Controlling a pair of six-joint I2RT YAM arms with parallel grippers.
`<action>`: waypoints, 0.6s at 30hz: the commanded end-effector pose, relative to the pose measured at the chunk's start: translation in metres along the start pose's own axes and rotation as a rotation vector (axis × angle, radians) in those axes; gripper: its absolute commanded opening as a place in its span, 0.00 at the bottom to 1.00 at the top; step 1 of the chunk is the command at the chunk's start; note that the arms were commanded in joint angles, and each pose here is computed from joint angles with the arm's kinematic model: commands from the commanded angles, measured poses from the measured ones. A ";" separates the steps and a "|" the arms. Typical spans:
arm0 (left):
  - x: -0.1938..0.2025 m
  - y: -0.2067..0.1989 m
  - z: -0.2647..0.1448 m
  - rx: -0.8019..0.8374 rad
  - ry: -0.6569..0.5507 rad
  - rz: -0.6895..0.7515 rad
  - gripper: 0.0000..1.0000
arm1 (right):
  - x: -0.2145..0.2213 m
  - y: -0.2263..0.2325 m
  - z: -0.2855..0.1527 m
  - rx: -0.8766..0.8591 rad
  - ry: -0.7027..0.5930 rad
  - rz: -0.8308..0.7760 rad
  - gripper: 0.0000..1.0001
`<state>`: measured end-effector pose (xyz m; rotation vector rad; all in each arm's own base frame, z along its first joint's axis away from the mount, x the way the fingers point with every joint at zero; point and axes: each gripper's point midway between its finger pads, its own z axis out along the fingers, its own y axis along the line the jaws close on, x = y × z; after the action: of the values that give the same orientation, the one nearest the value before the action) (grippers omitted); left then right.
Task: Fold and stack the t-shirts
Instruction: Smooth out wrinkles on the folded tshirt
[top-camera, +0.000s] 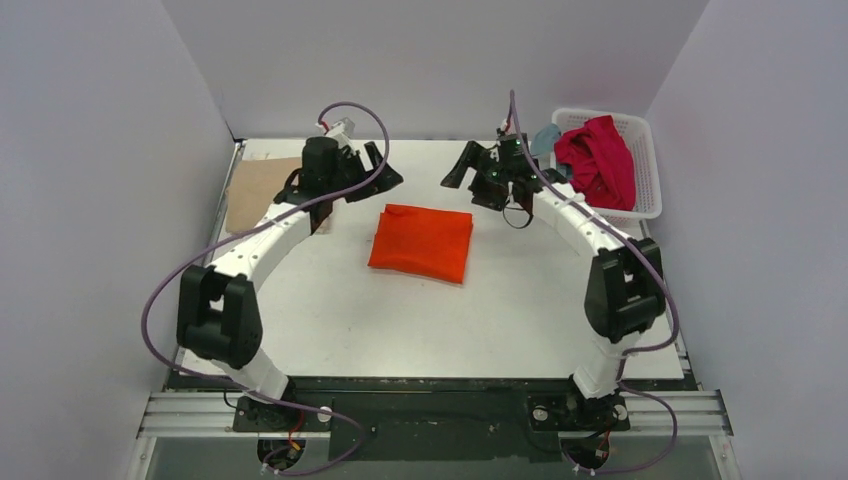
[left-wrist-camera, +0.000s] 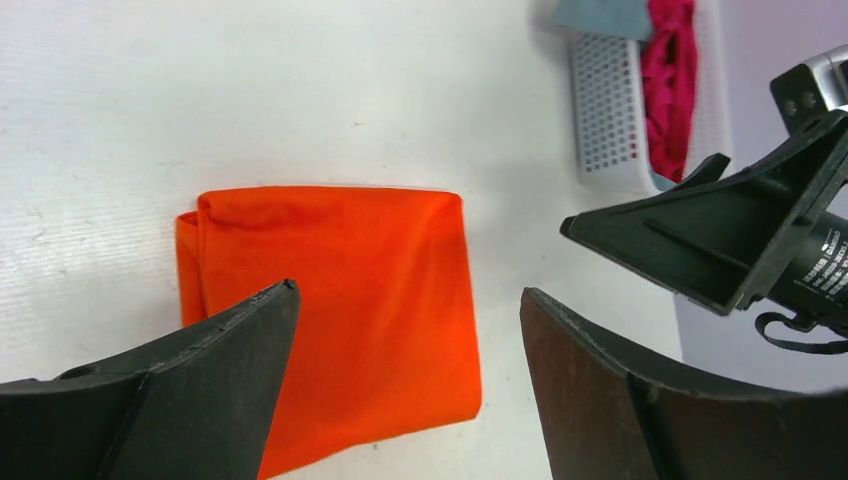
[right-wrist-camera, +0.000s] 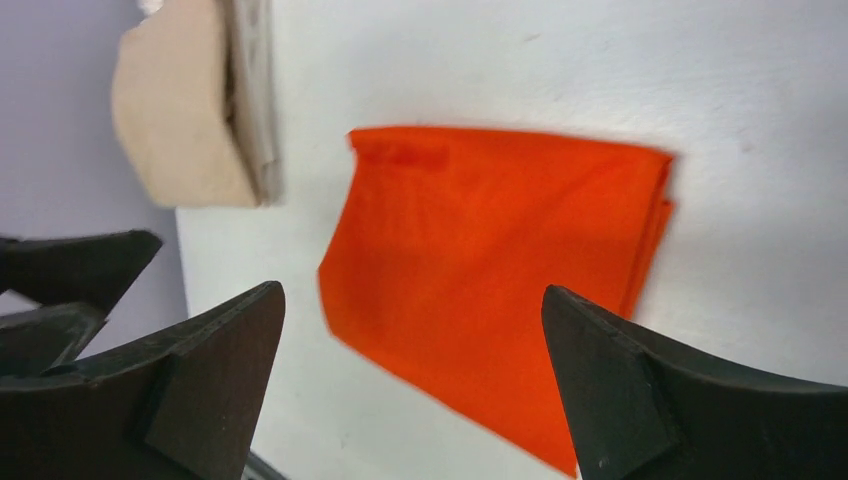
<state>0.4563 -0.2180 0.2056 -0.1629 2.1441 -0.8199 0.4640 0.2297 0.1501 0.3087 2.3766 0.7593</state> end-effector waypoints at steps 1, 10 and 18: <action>0.039 -0.009 -0.015 0.093 0.050 -0.019 0.91 | 0.061 0.038 -0.020 -0.144 0.045 0.032 0.95; 0.136 0.028 0.016 0.110 0.262 -0.118 0.91 | 0.145 0.033 0.021 -0.227 0.158 0.189 0.93; 0.204 0.116 -0.004 -0.159 0.363 -0.168 0.92 | 0.204 -0.086 0.021 0.061 0.242 0.203 0.93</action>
<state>0.3647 -0.2308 0.0446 -0.2226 2.4528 -0.9624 0.3458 0.2948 0.0399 0.4441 2.4968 1.1042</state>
